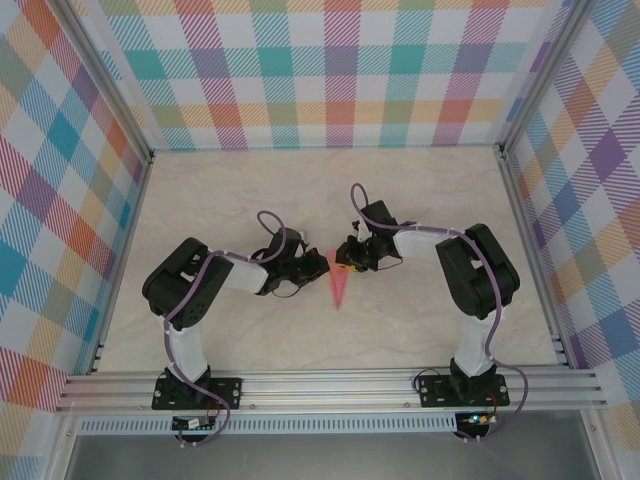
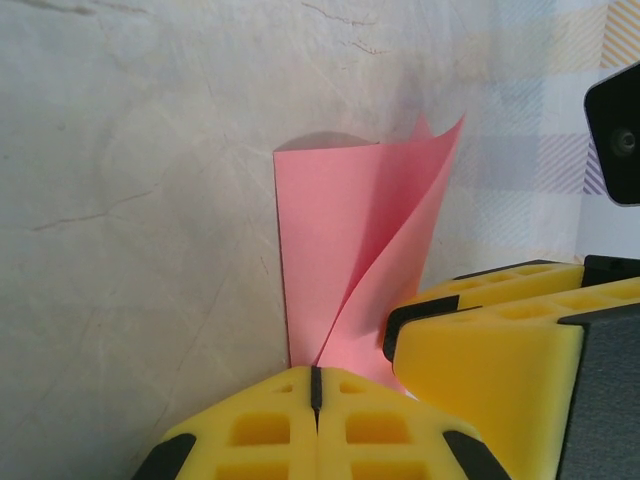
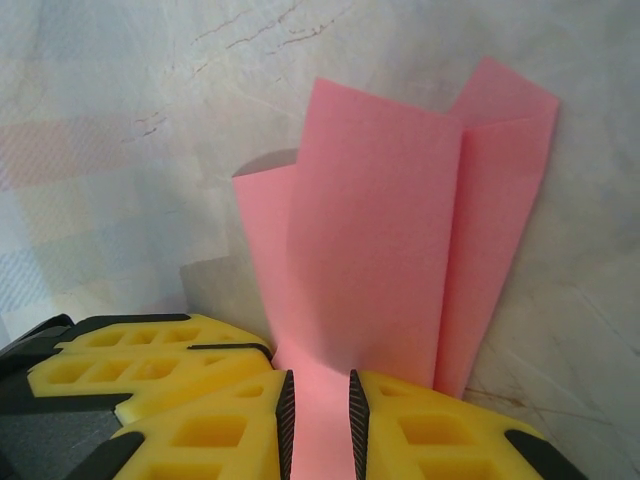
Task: Fold a paper plane with a square sheet of paper (fold left side to right side)
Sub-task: Fold the wing for the fifth time at the center of the table.
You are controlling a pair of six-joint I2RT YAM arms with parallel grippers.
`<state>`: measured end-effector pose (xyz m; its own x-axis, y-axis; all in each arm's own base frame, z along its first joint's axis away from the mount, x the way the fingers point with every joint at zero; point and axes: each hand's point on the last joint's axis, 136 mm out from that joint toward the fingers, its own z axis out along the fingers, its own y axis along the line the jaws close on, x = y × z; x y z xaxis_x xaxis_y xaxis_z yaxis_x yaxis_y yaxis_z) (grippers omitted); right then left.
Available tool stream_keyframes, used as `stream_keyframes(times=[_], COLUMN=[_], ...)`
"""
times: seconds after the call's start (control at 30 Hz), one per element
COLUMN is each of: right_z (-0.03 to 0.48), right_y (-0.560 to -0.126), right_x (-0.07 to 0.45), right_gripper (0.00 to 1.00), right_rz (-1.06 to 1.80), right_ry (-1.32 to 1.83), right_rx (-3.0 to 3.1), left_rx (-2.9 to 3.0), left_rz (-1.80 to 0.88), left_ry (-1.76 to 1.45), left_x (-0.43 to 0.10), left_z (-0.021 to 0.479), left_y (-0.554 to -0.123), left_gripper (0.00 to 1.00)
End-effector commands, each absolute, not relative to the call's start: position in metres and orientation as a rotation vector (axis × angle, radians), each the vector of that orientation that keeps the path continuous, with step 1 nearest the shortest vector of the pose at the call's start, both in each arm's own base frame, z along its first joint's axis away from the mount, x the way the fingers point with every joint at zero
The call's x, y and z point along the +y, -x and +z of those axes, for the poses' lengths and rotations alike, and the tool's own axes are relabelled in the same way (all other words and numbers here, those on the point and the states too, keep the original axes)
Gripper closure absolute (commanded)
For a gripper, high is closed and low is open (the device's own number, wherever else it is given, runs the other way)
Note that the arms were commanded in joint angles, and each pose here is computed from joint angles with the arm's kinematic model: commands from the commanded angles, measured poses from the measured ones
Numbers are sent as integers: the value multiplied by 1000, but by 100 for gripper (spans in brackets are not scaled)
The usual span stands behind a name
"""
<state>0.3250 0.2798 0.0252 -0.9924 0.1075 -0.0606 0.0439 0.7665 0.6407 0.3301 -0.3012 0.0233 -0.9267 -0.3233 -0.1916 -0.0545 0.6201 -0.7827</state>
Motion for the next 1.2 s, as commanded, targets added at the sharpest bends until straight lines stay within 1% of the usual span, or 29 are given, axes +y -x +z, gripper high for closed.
stream_keyframes(times=[0.0, 0.3, 0.6, 0.67, 0.8, 0.93, 1.03, 1.17], right_z=[9, -6, -18, -19, -19, -19, -18, -18], right_y=[-316, -306, -297, -296, -297, -297, -297, -297], right_x=[272, 265, 255, 255, 255, 254, 255, 255], right_gripper=[76, 76, 77, 77, 77, 77, 77, 77], right_rz=[982, 942, 873, 873, 872, 870, 872, 875], right_ry=[-120, -148, -160, -159, -161, -160, -160, -158], right_rx=[2916, 2967, 3018, 3020, 3018, 3018, 3017, 3016], left_rx=[2611, 2601, 2540, 2524, 2472, 2455, 2469, 2509], left_rz=[-1129, -1142, -1111, -1105, -1192, -1325, -1386, -1397], left_ry=[340, 328, 286, 273, 210, 51, -31, -73], left_x=[-291, -293, -274, -270, -272, -300, -325, -346], left_z=[-8, -2, 44, 56, 85, 110, 114, 102], left_y=[-324, -322, -316, -313, -299, -278, -265, -258], left_gripper=[100, 100, 84, 82, 85, 89, 91, 91])
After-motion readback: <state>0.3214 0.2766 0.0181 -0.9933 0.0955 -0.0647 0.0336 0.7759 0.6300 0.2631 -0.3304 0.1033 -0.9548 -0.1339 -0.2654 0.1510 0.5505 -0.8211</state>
